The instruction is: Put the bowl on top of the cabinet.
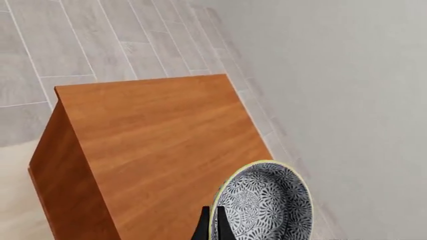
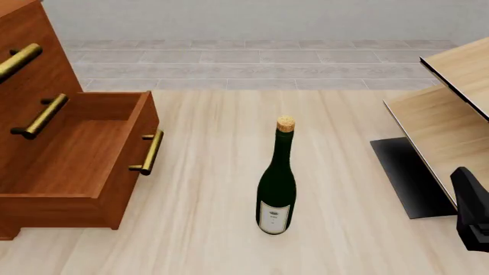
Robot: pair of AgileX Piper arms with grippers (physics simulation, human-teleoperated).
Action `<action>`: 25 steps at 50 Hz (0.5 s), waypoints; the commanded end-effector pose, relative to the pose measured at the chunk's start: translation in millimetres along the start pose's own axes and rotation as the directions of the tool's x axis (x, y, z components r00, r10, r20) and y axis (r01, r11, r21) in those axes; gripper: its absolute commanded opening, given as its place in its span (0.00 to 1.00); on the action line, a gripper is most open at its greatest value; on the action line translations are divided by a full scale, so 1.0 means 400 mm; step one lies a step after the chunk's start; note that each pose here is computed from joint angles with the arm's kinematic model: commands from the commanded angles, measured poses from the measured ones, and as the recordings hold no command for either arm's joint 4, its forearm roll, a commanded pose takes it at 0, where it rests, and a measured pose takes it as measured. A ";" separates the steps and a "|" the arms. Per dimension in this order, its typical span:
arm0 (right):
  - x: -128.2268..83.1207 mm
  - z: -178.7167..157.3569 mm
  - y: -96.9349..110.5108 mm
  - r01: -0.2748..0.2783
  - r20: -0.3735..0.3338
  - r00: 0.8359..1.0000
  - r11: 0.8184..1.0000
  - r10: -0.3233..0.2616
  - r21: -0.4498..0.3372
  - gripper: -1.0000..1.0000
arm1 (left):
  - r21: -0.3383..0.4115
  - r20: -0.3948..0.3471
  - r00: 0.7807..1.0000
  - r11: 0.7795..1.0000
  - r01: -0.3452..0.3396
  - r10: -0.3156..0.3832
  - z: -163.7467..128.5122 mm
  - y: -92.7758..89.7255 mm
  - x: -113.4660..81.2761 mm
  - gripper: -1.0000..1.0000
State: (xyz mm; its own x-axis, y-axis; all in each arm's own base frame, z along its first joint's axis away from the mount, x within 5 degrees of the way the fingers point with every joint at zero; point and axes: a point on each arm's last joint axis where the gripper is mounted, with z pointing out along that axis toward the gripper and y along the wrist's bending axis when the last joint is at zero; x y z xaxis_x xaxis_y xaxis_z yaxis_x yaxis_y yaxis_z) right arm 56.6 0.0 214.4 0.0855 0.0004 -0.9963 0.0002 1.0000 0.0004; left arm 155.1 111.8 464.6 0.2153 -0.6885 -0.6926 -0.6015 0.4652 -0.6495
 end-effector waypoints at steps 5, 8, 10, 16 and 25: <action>0.000 0.000 0.000 0.000 0.000 1.000 1.000 0.000 0.000 1.00 | -0.010 -0.002 1.000 1.000 -0.003 0.003 0.029 0.007 0.001 0.00; 0.000 0.000 0.000 0.000 0.000 1.000 1.000 0.000 0.000 1.00 | -0.012 -0.001 1.000 1.000 -0.002 0.002 0.032 0.007 0.000 0.00; 0.000 0.000 0.000 0.000 0.000 1.000 1.000 0.000 0.000 1.00 | -0.019 -0.015 1.000 1.000 0.004 -0.004 0.044 0.010 0.008 0.00; 0.000 0.000 0.000 0.000 0.000 1.000 1.000 0.000 0.000 1.00 | -0.026 -0.002 1.000 1.000 0.000 0.000 0.052 0.015 0.000 0.00; 0.000 0.000 0.000 0.000 0.000 1.000 1.000 0.000 0.000 1.00 | -0.051 -0.013 1.000 0.999 -0.006 0.005 0.079 0.034 0.011 0.00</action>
State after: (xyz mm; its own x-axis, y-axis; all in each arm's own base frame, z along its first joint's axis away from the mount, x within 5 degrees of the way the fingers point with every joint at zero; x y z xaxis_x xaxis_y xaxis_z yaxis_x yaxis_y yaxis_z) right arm 56.6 0.0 214.4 0.0855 0.0004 -0.9963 0.0002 1.0000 0.0004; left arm 168.4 126.8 449.3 0.2047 -0.6950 -0.6893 -0.6314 0.4444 -0.6355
